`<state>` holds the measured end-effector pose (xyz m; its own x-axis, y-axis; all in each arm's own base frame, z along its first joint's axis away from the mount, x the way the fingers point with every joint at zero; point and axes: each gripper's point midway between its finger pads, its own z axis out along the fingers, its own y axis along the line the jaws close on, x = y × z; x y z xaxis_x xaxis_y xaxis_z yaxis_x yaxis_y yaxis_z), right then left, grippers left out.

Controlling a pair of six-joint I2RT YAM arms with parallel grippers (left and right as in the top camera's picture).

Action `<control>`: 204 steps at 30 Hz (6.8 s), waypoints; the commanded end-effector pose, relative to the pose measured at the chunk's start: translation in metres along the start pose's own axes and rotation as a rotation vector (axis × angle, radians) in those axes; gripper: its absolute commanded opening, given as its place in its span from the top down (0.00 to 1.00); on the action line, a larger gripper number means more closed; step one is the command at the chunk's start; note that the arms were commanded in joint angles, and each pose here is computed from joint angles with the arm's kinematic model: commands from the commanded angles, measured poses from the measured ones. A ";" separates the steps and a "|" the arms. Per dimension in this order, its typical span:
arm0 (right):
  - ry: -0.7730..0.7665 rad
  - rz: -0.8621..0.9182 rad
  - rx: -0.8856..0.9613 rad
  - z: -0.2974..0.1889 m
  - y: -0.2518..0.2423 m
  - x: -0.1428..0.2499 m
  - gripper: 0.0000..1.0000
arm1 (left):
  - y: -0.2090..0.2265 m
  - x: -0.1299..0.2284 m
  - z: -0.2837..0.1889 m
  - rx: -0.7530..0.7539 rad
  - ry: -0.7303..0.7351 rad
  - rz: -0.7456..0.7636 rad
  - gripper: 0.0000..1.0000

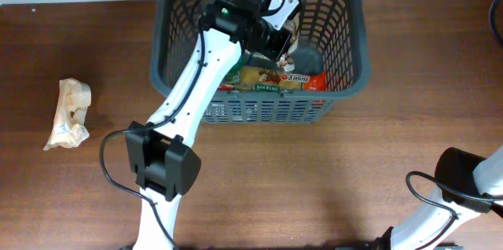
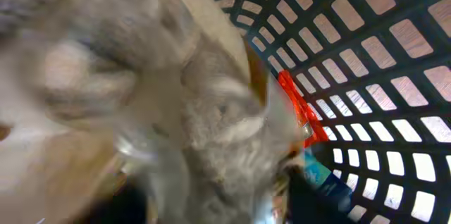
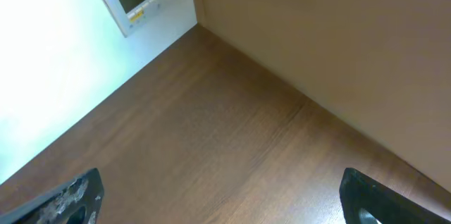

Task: Pack container
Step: 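Carry the wrapper over the basket and release it inside, then move the left gripper back to the second paper wrapper on the left, then grasp the second paper wrapper with the left gripper and lift it, then carry the wrapper over the basket, release it, and withdraw left gripper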

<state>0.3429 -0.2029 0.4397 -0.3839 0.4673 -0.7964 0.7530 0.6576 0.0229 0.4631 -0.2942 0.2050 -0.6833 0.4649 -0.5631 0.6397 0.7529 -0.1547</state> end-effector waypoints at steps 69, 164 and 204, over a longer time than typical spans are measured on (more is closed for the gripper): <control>0.002 0.005 0.020 0.001 -0.004 0.000 0.01 | 0.346 0.385 -0.179 -0.592 0.388 -0.931 0.01; 0.002 0.005 0.020 0.001 -0.004 0.000 0.01 | -0.012 -0.010 -0.040 0.042 -0.083 0.282 0.85; 0.002 0.005 0.020 0.001 -0.004 0.000 0.01 | 0.220 0.055 -0.401 -1.153 -0.411 -0.618 0.01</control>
<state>0.3429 -0.2029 0.4397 -0.3839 0.4673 -0.7964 0.7530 0.6576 0.0229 0.4295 0.0807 0.4601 -0.4856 -0.0883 -0.8697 -0.4995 0.8445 0.1932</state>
